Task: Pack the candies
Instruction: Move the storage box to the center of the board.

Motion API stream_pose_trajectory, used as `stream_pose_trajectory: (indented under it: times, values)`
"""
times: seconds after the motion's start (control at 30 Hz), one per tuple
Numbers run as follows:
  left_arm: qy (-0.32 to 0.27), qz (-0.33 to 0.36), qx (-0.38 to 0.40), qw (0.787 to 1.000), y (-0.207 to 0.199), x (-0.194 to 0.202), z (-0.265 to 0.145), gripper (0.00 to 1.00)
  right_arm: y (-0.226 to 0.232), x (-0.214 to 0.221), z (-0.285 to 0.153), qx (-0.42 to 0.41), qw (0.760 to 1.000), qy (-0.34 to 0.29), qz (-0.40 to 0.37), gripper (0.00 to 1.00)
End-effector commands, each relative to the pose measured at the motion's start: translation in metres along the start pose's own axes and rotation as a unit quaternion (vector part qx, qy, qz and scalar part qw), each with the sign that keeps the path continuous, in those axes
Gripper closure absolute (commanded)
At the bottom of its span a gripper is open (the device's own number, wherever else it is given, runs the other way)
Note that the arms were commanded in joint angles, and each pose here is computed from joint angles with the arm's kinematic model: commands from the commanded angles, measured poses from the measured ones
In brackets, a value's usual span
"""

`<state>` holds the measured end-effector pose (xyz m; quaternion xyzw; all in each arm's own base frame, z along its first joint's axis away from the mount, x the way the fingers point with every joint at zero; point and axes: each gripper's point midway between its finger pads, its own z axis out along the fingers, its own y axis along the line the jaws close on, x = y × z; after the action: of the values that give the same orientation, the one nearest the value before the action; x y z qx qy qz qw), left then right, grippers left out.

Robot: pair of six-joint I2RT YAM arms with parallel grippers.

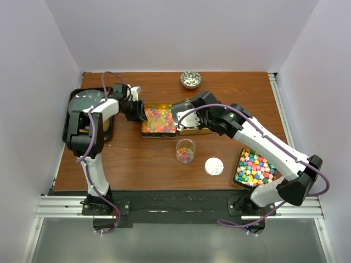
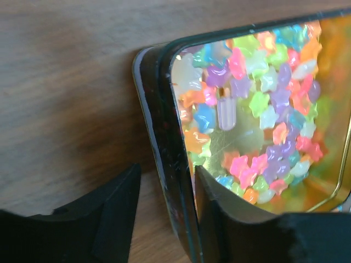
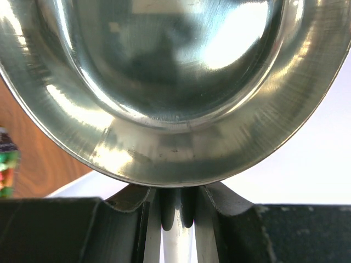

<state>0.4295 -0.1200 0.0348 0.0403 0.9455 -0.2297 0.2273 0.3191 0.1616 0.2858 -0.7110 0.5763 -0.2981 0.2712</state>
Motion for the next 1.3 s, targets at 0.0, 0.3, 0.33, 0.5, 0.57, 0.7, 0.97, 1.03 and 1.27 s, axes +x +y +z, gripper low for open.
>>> stream_pose_trajectory:
  times: [0.0, 0.3, 0.33, 0.5, 0.57, 0.7, 0.97, 1.03, 1.27]
  values:
    - [-0.027, -0.022, -0.049, 0.998, 0.030, -0.031, -0.011, 0.56, -0.010, 0.022, -0.006, 0.021, 0.996, 0.014, 0.083, 1.00]
    - [-0.053, -0.083, -0.086, 0.991, 0.092, -0.040, -0.039, 0.63, 0.000, 0.042, 0.012, 0.001, 0.992, 0.029, 0.123, 1.00]
    - [-0.055, -0.083, -0.083, 0.992, 0.091, -0.041, -0.041, 0.63, 0.002, 0.043, 0.014, 0.000, 0.992, 0.031, 0.121, 1.00]
    - [-0.107, -0.045, -0.043, 0.992, 0.067, -0.072, -0.063, 0.53, 0.015, 0.055, 0.027, -0.023, 0.991, 0.046, 0.122, 1.00]
    - [-0.149, -0.024, -0.036, 0.988, 0.053, -0.091, -0.083, 0.49, 0.020, 0.056, 0.032, -0.032, 0.990, 0.044, 0.126, 1.00]
    - [-0.233, 0.058, 0.053, 0.969, -0.003, -0.122, -0.117, 0.44, 0.023, 0.060, 0.040, -0.040, 0.989, 0.044, 0.133, 1.00]
    - [-0.155, 0.040, 0.383, 0.910, -0.112, -0.074, -0.127, 0.38, 0.025, 0.043, 0.047, -0.058, 0.983, -0.005, 0.172, 1.00]
    - [-0.122, 0.012, 0.424, 0.897, -0.122, -0.060, -0.122, 0.37, 0.027, 0.036, 0.049, -0.072, 0.981, -0.019, 0.181, 1.00]
    - [-0.071, 0.005, 0.465, 0.882, -0.166, -0.030, -0.100, 0.34, 0.012, 0.020, 0.052, -0.076, 0.977, -0.048, 0.195, 1.00]
